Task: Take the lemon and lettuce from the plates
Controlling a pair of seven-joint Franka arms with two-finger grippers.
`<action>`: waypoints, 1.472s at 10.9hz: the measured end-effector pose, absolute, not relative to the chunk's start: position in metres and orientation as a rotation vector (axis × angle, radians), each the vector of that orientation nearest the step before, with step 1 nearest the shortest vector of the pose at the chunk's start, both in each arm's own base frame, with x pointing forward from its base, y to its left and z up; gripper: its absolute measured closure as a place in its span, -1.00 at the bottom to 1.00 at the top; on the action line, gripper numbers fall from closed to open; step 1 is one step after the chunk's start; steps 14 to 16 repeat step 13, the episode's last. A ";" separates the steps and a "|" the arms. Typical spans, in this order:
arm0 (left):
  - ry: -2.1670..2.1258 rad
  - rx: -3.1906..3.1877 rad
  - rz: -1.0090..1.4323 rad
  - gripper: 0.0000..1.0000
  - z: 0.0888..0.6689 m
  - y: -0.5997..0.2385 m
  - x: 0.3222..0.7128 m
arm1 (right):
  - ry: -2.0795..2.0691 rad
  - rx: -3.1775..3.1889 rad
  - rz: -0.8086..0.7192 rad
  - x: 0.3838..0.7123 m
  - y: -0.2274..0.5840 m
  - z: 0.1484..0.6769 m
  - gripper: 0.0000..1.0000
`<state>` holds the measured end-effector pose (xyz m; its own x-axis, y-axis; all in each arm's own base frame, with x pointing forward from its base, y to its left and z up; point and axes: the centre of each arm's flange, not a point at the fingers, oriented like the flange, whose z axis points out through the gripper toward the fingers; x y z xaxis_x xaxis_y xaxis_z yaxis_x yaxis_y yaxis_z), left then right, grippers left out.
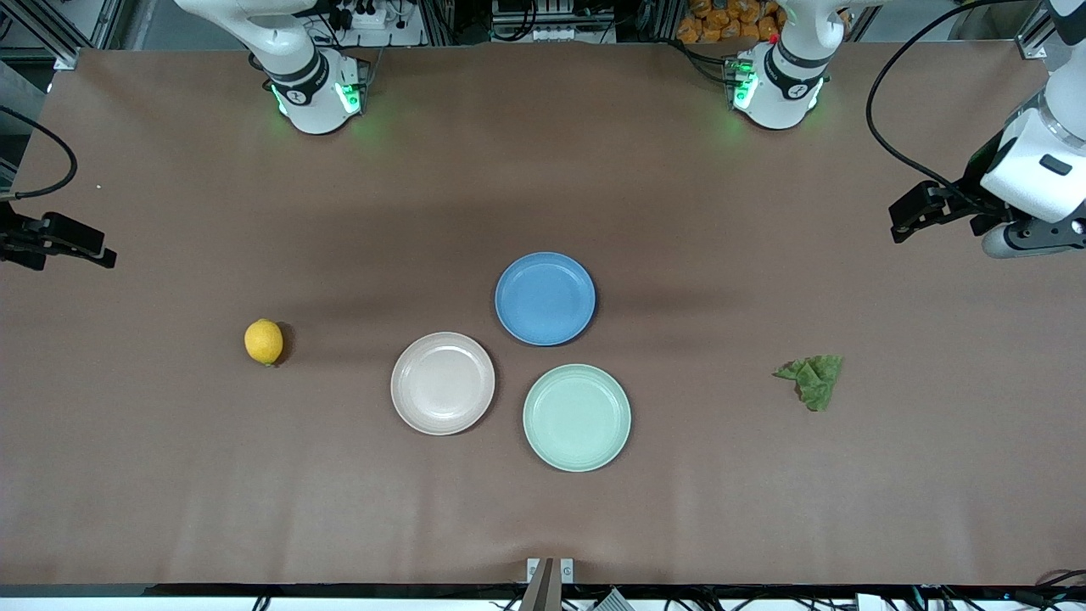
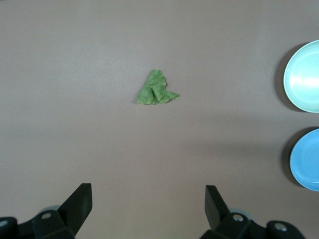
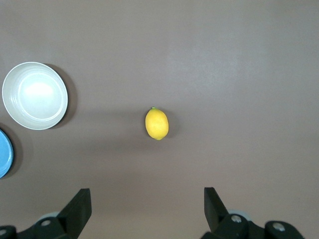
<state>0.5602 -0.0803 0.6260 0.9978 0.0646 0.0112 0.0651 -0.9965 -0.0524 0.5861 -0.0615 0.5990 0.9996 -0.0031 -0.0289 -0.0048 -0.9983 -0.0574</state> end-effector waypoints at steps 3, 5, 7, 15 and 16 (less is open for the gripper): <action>-0.095 -3.086 -0.007 -1.00 0.626 -0.082 0.559 | 0.008 -3.084 0.044 0.586 -0.062 0.599 -1.00; -0.093 -3.087 -0.010 -1.00 0.627 -0.082 0.559 | 0.009 -3.084 0.044 0.586 -0.063 0.599 -1.00; -0.048 -3.088 -0.010 -1.00 0.628 -0.082 0.558 | 0.011 -3.084 0.044 0.586 -0.063 0.599 -1.00; -0.017 -3.097 -0.009 -1.00 0.629 -0.085 0.557 | 0.014 -3.084 0.044 0.586 -0.064 0.599 -1.00; -0.017 -3.097 -0.009 -1.00 0.629 -0.085 0.557 | 0.014 -3.084 0.044 0.586 -0.064 0.599 -1.00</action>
